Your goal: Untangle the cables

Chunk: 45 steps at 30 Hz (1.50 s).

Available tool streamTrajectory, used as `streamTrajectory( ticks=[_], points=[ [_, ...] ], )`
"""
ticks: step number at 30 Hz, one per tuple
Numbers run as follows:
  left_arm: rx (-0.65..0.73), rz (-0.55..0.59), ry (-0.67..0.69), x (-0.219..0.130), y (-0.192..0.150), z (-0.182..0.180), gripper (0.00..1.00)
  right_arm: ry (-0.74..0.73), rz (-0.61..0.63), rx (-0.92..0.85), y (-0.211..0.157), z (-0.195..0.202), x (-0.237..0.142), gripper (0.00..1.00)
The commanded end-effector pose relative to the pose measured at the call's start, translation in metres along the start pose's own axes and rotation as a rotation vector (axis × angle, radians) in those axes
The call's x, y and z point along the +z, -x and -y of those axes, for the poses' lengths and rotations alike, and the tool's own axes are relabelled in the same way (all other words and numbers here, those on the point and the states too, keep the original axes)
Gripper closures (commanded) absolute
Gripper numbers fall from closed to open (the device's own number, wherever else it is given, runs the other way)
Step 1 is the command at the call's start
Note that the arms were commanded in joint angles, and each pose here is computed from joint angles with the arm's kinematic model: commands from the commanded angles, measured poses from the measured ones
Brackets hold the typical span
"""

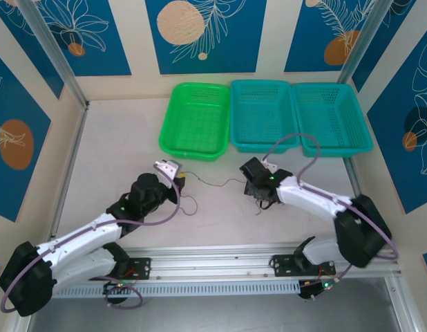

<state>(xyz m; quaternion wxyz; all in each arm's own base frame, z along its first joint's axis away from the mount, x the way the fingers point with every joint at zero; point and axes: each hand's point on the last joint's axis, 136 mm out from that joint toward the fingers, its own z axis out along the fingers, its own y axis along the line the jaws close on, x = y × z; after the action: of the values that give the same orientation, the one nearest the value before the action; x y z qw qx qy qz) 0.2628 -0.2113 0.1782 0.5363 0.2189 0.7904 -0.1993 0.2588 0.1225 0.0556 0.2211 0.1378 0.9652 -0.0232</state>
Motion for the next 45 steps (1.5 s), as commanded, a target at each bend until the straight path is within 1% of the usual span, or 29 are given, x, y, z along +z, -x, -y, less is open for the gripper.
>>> streamTrajectory(
  ticks=[1,2,4,7,10,12,14,16,18,19,21,23,25,26,27,28,29,31,34,36,38,39,42,45],
  points=[
    [-0.026,0.044,0.095,-0.014,0.022,-0.017,1.0,-0.183,0.029,0.059,0.012,0.033,0.013,0.37],
    [-0.034,0.047,0.137,-0.019,0.022,-0.025,1.0,-0.21,0.021,0.089,0.012,0.042,0.017,0.37],
    [-0.071,0.05,0.284,-0.036,0.02,-0.052,1.0,-0.253,0.004,0.174,0.01,0.063,0.024,0.4],
    [-0.149,0.071,0.469,-0.068,0.013,-0.093,1.0,-0.254,-0.018,0.299,0.005,0.092,0.032,0.43],
    [-0.233,0.108,0.565,-0.093,0.006,-0.118,1.0,-0.155,-0.041,0.426,0.005,0.103,0.037,0.43],
    [-0.269,0.131,0.582,-0.102,0.005,-0.124,1.0,-0.128,-0.032,0.476,0.008,0.109,0.036,0.43],
    [-0.289,0.147,0.559,-0.103,0.006,-0.123,1.0,-0.109,-0.037,0.485,0.011,0.11,0.037,0.43],
    [-0.287,0.168,0.474,-0.094,0.012,-0.112,1.0,-0.054,-0.036,0.452,0.016,0.1,0.037,0.44],
    [-0.284,0.19,0.368,-0.082,0.02,-0.096,1.0,0.073,-0.059,0.398,0.02,0.076,0.035,0.44],
    [-0.287,0.197,0.34,-0.079,0.023,-0.092,1.0,0.131,-0.074,0.375,0.021,0.064,0.032,0.43],
    [-0.291,0.205,0.314,-0.076,0.03,-0.088,1.0,0.214,-0.092,0.341,0.02,0.046,0.02,0.41],
    [-0.286,0.218,0.308,-0.078,0.039,-0.087,1.0,0.274,-0.084,0.331,0.018,0.033,0.005,0.4],
    [-0.276,0.243,0.289,-0.083,0.053,-0.083,1.0,0.402,-0.052,0.289,0.016,0.011,-0.017,0.39],
    [-0.268,0.257,0.276,-0.086,0.062,-0.081,1.0,0.451,-0.03,0.262,0.014,0.002,-0.029,0.38],
    [-0.262,0.275,0.265,-0.09,0.072,-0.078,1.0,0.465,-0.01,0.249,0.011,0.001,-0.038,0.37],
    [-0.256,0.29,0.255,-0.093,0.081,-0.076,1.0,0.455,-0.001,0.253,0.008,0.004,-0.045,0.26],
    [-0.247,0.307,0.243,-0.097,0.093,-0.074,1.0,0.436,0.014,0.267,0.007,0.012,-0.051,0.2],
    [-0.225,0.336,0.207,-0.102,0.118,-0.067,1.0,0.441,0.034,0.298,0.005,0.023,-0.064,0.13],
    [-0.186,0.357,0.111,-0.103,0.162,-0.048,1.0,0.542,0.066,0.326,0.006,0.027,-0.09,0.04],
    [-0.154,0.364,0.04,-0.097,0.193,-0.035,1.0,0.615,0.08,0.337,0.008,0.027,-0.108,0.02],
    [-0.122,0.371,0.009,-0.087,0.218,-0.029,1.0,0.678,0.08,0.324,0.009,0.022,-0.122,0.02],
    [-0.104,0.38,0.006,-0.082,0.231,-0.028,1.0,0.71,0.071,0.305,0.009,0.017,-0.129,0.03],
    [-0.026,0.396,0.026,-0.053,0.265,-0.031,1.0,0.735,0.028,0.277,0.008,0.008,-0.133,0.06],
    [0.055,0.367,0.061,-0.012,0.289,-0.039,1.0,0.734,0.002,0.275,0.008,0.005,-0.131,0.08]
  ],
)
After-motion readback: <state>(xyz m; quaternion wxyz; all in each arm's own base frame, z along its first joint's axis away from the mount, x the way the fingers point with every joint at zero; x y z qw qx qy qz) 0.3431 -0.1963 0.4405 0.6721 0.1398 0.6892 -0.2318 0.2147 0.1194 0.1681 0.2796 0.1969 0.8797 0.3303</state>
